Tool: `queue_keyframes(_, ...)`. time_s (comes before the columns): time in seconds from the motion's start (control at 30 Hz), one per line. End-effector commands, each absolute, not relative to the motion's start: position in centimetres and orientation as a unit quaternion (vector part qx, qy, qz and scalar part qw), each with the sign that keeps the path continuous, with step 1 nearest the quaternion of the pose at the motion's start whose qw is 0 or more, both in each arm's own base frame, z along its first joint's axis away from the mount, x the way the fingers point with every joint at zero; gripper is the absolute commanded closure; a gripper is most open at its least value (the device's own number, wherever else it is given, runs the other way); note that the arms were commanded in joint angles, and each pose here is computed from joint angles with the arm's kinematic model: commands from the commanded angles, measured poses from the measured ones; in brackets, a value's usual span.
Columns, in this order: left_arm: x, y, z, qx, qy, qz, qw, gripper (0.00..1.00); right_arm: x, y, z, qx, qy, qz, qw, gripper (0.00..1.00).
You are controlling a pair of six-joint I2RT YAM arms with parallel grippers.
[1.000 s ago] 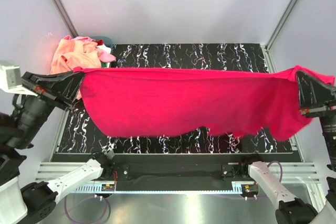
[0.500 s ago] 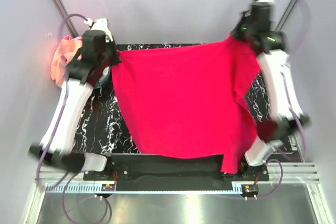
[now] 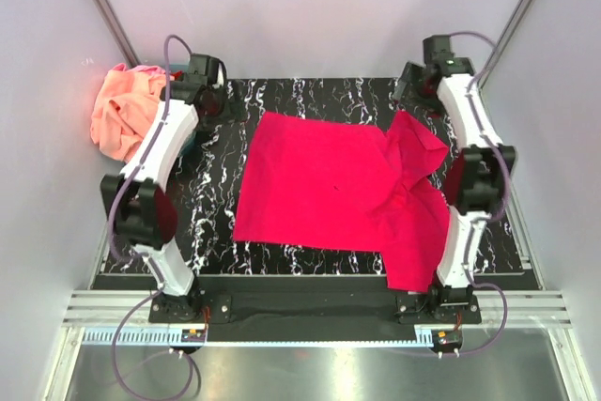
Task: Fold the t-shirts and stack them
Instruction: Flatten the tshirt out
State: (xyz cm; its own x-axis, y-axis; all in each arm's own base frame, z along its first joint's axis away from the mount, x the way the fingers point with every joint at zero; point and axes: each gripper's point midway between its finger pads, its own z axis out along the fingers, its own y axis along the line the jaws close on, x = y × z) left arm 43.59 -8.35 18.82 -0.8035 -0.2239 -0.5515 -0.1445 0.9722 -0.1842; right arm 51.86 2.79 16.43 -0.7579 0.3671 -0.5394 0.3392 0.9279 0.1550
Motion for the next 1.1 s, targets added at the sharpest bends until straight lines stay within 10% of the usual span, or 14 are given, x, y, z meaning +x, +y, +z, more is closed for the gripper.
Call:
queue_keyframes(0.0,41.1,-9.3,23.7,-0.090,0.922,-0.091,0.366,0.07,49.4,4.6,25.7,0.174,0.894,0.088,0.404,0.00)
queue_keyframes(0.7,31.7,-13.0,7.9,-0.084,0.950,-0.124,0.276,0.16,46.8,-4.4,11.4,0.317,0.922,0.056,0.217,0.40)
queue_keyframes(1.07,28.8,-10.6,12.7,-0.058,0.954,-0.085,0.283,0.17,48.8,-4.6,6.9,0.330,0.922,0.061,0.193,0.45)
